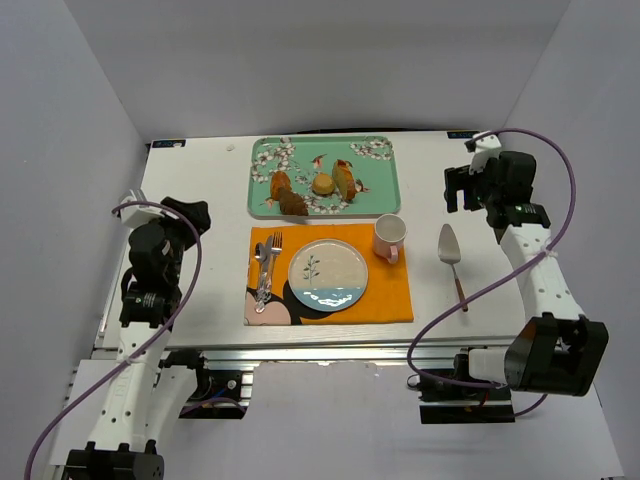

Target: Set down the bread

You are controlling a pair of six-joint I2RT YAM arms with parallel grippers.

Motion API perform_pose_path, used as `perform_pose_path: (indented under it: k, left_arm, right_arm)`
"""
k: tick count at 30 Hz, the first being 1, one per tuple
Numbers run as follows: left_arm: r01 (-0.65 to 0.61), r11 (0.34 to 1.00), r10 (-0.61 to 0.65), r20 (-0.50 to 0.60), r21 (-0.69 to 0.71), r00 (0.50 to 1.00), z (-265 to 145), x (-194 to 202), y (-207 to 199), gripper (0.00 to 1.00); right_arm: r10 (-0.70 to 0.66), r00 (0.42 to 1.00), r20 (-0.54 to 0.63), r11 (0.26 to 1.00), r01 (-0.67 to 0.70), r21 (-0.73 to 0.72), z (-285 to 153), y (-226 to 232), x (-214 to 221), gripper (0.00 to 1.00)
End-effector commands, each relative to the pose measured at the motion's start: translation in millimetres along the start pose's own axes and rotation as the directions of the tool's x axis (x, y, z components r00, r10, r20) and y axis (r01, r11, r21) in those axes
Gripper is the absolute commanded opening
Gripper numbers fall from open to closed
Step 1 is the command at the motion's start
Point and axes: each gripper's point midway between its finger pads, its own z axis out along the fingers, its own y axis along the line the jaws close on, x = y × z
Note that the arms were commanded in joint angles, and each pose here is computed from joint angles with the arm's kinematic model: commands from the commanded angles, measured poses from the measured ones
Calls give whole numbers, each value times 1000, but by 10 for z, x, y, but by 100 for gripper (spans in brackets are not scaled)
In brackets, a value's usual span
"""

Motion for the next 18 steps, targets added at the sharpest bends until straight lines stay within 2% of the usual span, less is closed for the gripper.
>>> perform_pose_path:
  k: [1,2,3,4,5,7,8,9,10,11,13,15,16,17,18]
  left_arm:
    - [-2,997,2,-3,76,1000,27,-18,-156,65]
    - [-2,997,3,-8,80,1000,42,-6,-163,47]
    - [0,995,2,-16,95,1000,50,8,-192,10]
    - [1,995,1,-24,97,1000,64,26,-196,0]
    - [-6,995,9,-39,98,999,98,65,-193,0]
    - [-5,991,13,-59,136,998,122,125,-246,0]
    - [-8,990,17,-61,141,998,155,143,-250,12]
    - [-9,985,23,-84,172,996,153,202,-288,47]
    - [-8,981,29,-105,194,994,154,253,-316,62]
    - [-9,981,32,-116,195,993,176,291,-309,72]
    - [-13,980,37,-121,197,992,191,307,-305,81]
    - [-16,978,43,-128,206,991,199,337,-311,82]
    - [-16,979,43,-132,205,990,199,357,-295,82]
    - [-16,978,43,-130,206,991,202,363,-291,83]
    - [-17,978,45,-131,208,990,197,372,-285,83]
  right_arm:
    - [-216,968,129,961,234,-148,-185,270,-169,89]
    - [-249,956,158,942,277,-190,-203,363,-162,90]
    - [-299,938,174,923,331,-196,-212,389,-139,90]
    - [-319,928,191,911,356,-208,-234,431,-131,89]
    - [-333,921,203,881,380,-282,-256,572,-45,89]
    - [-345,912,220,858,402,-321,-288,655,-4,89]
    - [-328,918,222,842,391,-372,-320,748,41,83]
    - [-339,913,227,828,404,-389,-339,779,54,72]
    - [-334,914,232,831,401,-386,-349,778,32,54]
    - [-333,921,203,857,386,-343,-307,695,67,1]
    - [-338,915,219,899,383,-211,-226,479,-66,0]
    - [-359,921,149,918,378,-124,-157,272,-11,0]
    - [-340,938,73,934,346,-95,-69,168,110,22]
    - [-333,942,31,937,334,-98,-41,141,171,57]
    - [-313,948,-53,944,305,-126,-16,130,290,63]
